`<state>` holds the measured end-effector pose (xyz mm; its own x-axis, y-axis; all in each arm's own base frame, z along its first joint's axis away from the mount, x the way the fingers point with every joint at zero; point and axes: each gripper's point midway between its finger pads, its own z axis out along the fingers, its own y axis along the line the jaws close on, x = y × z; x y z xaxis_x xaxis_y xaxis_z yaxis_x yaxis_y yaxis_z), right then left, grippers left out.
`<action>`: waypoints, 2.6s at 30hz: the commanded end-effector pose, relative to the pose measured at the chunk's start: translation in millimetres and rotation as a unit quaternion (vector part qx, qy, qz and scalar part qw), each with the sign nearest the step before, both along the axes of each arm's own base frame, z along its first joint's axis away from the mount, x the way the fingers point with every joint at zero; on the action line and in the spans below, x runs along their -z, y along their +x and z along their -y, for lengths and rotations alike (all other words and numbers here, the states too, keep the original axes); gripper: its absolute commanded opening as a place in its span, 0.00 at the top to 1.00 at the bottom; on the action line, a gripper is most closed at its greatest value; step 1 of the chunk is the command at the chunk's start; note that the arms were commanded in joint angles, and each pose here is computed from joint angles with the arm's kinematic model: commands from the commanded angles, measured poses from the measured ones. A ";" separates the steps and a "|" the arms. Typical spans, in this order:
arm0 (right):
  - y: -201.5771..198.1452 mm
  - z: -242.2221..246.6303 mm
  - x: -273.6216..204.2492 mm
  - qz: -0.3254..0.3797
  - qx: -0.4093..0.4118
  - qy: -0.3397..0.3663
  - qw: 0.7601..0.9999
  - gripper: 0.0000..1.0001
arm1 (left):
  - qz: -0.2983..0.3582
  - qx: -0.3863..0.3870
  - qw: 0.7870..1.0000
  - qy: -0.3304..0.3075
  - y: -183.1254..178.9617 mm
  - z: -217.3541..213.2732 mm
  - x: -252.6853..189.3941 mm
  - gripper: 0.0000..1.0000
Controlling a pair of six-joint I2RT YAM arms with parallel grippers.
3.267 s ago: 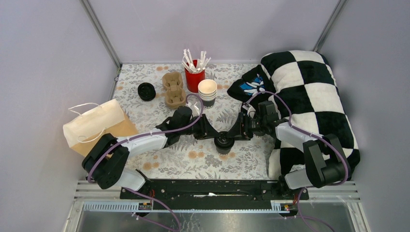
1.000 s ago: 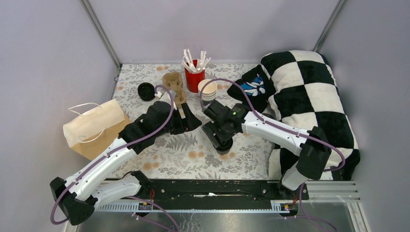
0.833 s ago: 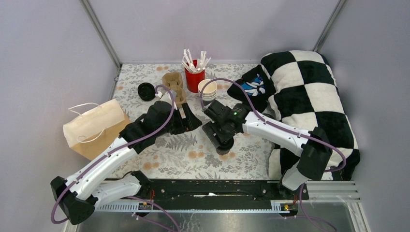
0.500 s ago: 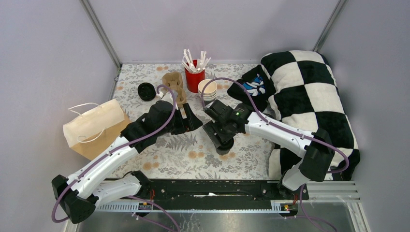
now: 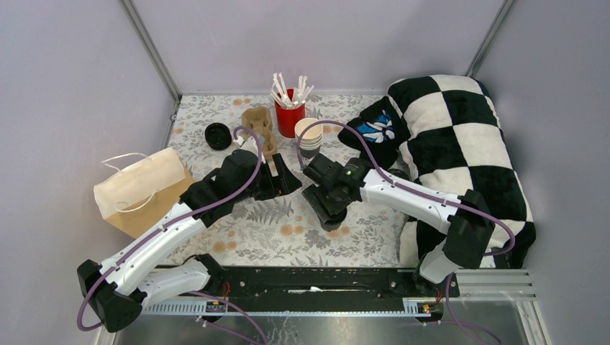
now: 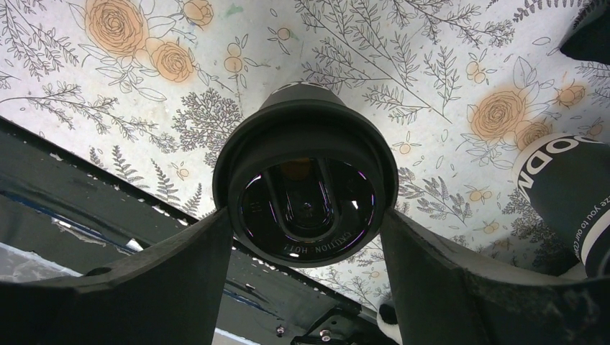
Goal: Pack the takeout coffee
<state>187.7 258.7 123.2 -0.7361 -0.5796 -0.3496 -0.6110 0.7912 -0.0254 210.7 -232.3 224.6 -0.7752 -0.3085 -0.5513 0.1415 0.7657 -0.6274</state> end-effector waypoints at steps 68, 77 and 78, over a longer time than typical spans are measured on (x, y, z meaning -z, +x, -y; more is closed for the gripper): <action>69.6 59.8 -120.0 0.088 0.113 0.166 0.976 0.00 | -0.064 -0.152 0.955 0.246 278.1 -136.6 59.2 0.63; 81.2 59.3 -117.7 0.096 0.101 0.158 0.978 0.00 | -0.077 -0.141 0.965 0.208 315.0 -153.0 88.5 0.70; 81.3 60.3 -115.4 0.094 0.101 0.156 0.978 0.00 | -0.077 -0.140 0.966 0.203 317.6 -153.6 88.8 0.70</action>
<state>259.5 197.7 229.5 -0.7629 -0.2706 -0.5871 -0.4289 0.8914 0.1466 498.2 -77.4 109.6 -0.8221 -0.2909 -0.4894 -0.2322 0.9562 -0.1783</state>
